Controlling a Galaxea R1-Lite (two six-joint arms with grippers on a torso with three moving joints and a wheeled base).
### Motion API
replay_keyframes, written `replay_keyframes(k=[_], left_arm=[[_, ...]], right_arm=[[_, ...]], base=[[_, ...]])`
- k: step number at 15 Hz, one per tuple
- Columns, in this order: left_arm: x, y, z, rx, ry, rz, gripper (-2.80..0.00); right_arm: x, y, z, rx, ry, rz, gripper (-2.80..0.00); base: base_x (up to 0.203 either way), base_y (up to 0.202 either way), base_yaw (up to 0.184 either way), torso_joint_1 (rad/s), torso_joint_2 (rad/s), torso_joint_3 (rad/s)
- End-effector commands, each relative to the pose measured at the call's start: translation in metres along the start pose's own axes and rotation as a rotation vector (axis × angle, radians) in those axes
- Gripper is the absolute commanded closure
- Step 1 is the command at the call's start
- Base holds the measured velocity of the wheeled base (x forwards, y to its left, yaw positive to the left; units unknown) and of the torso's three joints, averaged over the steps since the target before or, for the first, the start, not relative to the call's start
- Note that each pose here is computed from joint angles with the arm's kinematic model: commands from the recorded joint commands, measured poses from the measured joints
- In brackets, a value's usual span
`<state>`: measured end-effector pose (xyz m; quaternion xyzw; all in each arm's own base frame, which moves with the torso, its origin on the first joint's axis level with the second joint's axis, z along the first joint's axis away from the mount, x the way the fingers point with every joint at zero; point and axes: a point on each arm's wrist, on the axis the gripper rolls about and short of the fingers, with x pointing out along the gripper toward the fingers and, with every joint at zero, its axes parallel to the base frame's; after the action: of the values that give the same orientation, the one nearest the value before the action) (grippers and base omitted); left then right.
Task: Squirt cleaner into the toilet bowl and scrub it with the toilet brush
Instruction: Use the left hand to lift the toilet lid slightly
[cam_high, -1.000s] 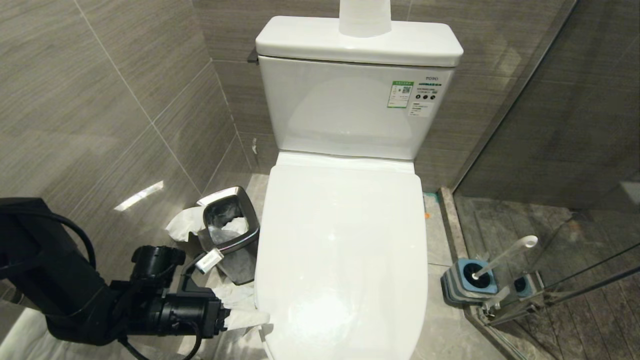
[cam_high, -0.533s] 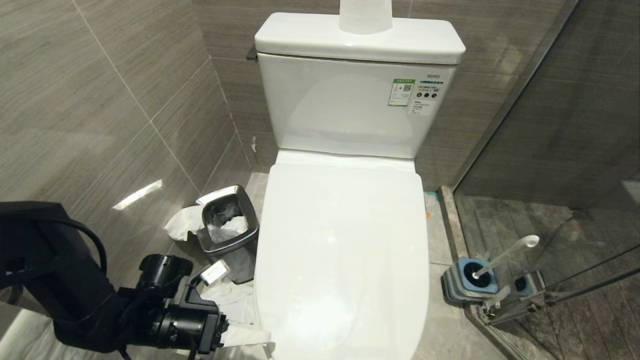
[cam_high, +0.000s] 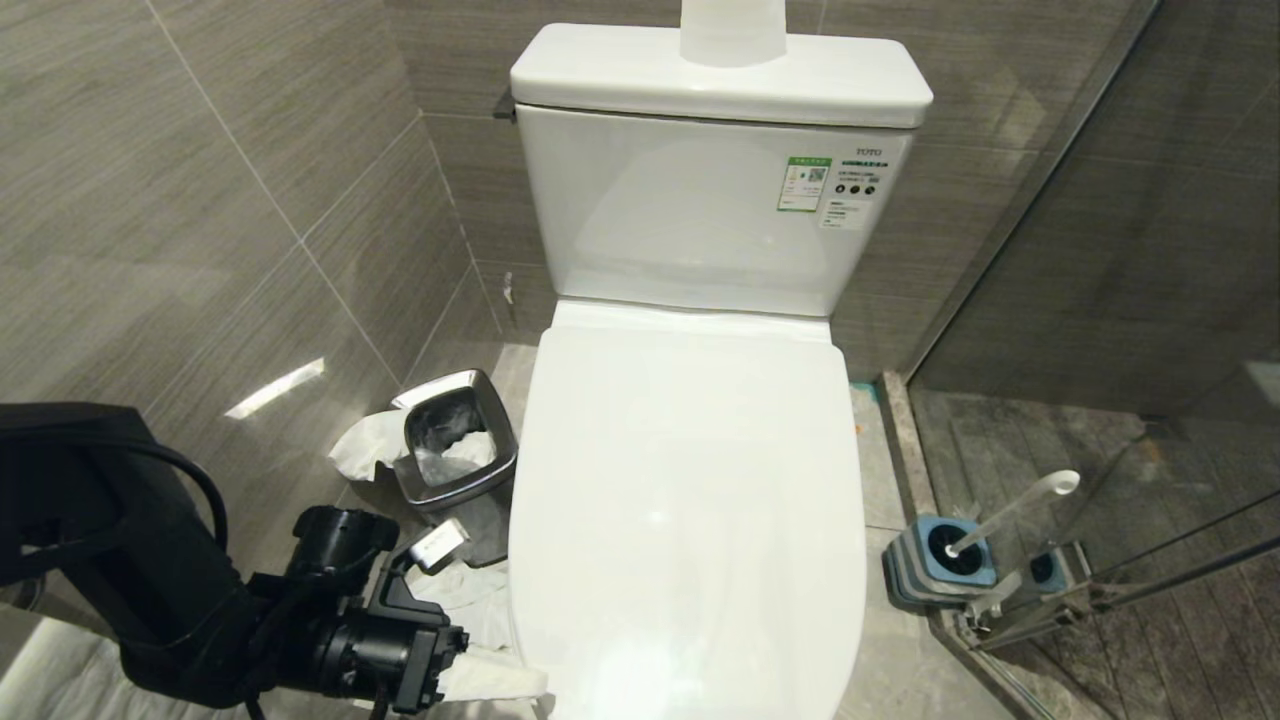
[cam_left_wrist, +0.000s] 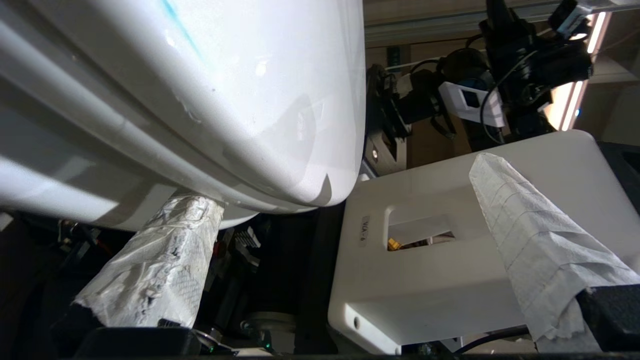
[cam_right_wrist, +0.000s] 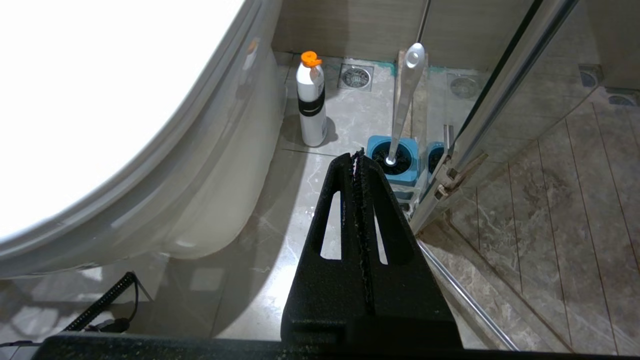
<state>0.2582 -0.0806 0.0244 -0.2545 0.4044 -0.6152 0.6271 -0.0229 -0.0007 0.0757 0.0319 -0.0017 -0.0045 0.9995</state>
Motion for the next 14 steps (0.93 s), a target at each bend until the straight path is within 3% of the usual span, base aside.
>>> replay_keyframes(k=[1, 7, 14], left_arm=[[-0.001, -0.006, 0.004, 0.038, -0.009, -0.030, -2.80], [-0.011, -0.035, 0.016, 0.107, -0.028, -0.155, -2.80], [-0.013, -0.060, 0.027, 0.171, -0.028, -0.165, -2.80]], right_arm=[[0.000, 0.000, 0.000, 0.001, 0.000, 0.000, 0.00], [0.000, 0.000, 0.000, 0.001, 0.001, 0.000, 0.00], [0.000, 0.000, 0.000, 0.001, 0.001, 0.000, 0.00]], base=[[0.000, 0.000, 0.000, 0.000, 0.00, 0.000], [0.000, 0.000, 0.000, 0.000, 0.00, 0.000], [0.000, 0.000, 0.000, 0.000, 0.00, 0.000]])
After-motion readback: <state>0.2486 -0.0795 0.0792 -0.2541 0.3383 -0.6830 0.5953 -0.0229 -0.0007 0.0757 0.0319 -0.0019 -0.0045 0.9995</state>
